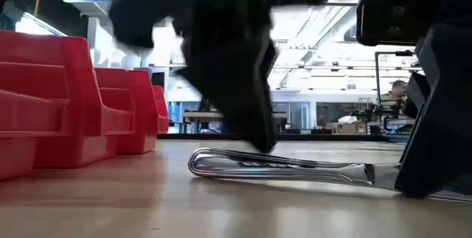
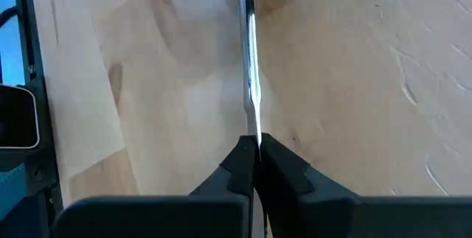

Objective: Sort silverware
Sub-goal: Put the silver knife in the bottom red bin

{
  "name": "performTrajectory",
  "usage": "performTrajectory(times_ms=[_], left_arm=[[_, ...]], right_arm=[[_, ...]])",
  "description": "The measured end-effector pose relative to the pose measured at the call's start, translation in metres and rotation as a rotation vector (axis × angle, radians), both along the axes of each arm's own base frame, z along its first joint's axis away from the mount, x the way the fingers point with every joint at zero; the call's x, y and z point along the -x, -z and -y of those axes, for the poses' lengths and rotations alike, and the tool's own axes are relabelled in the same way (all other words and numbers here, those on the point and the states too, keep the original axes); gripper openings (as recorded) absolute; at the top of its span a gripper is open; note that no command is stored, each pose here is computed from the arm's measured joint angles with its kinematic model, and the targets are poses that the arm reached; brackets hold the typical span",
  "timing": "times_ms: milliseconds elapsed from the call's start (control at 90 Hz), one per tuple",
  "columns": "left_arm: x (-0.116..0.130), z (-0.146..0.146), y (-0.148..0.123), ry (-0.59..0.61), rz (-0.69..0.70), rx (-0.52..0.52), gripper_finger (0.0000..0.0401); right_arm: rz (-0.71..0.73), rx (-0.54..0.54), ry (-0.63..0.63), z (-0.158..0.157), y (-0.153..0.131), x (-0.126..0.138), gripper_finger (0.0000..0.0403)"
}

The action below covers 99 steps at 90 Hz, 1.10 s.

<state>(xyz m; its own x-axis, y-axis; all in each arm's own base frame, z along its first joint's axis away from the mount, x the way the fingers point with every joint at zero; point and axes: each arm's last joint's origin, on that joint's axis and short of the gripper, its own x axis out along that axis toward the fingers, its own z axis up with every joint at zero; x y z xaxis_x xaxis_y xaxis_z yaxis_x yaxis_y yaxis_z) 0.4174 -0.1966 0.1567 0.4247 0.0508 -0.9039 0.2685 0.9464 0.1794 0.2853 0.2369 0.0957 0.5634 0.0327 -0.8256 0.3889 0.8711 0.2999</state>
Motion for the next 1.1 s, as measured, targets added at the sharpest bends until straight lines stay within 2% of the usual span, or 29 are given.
performTrajectory(times_ms=[144,200,478,644,789,856,1100], left_arm=[[-0.006,0.014,0.006,0.067,0.038,0.131,0.0109],[-0.009,0.016,0.013,0.079,0.042,0.144,0.0109],[-0.014,0.01,0.034,0.033,0.009,0.105,0.0109],[-0.009,0.013,0.024,0.029,0.004,0.126,0.0109],[-0.001,0.02,0.015,0.027,0.043,0.03,0.0109],[-0.001,0.02,0.015,0.021,0.059,0.001,0.0109],[-0.008,0.011,0.023,0.001,0.047,0.006,0.0109]], right_arm=[[0.002,0.002,0.002,0.0,0.0,0.0,0.0],[0.002,0.001,0.003,0.0,0.0,0.0,0.0],[0.006,0.014,0.002,0.001,0.0,0.0,0.0],[0.005,0.012,-0.001,0.0,0.0,0.0,0.0],[0.008,0.013,-0.004,0.0,0.0,0.0,0.0],[0.008,0.012,-0.002,0.0,0.0,0.0,0.0],[0.012,0.01,0.004,0.0,0.0,0.0,0.0]])
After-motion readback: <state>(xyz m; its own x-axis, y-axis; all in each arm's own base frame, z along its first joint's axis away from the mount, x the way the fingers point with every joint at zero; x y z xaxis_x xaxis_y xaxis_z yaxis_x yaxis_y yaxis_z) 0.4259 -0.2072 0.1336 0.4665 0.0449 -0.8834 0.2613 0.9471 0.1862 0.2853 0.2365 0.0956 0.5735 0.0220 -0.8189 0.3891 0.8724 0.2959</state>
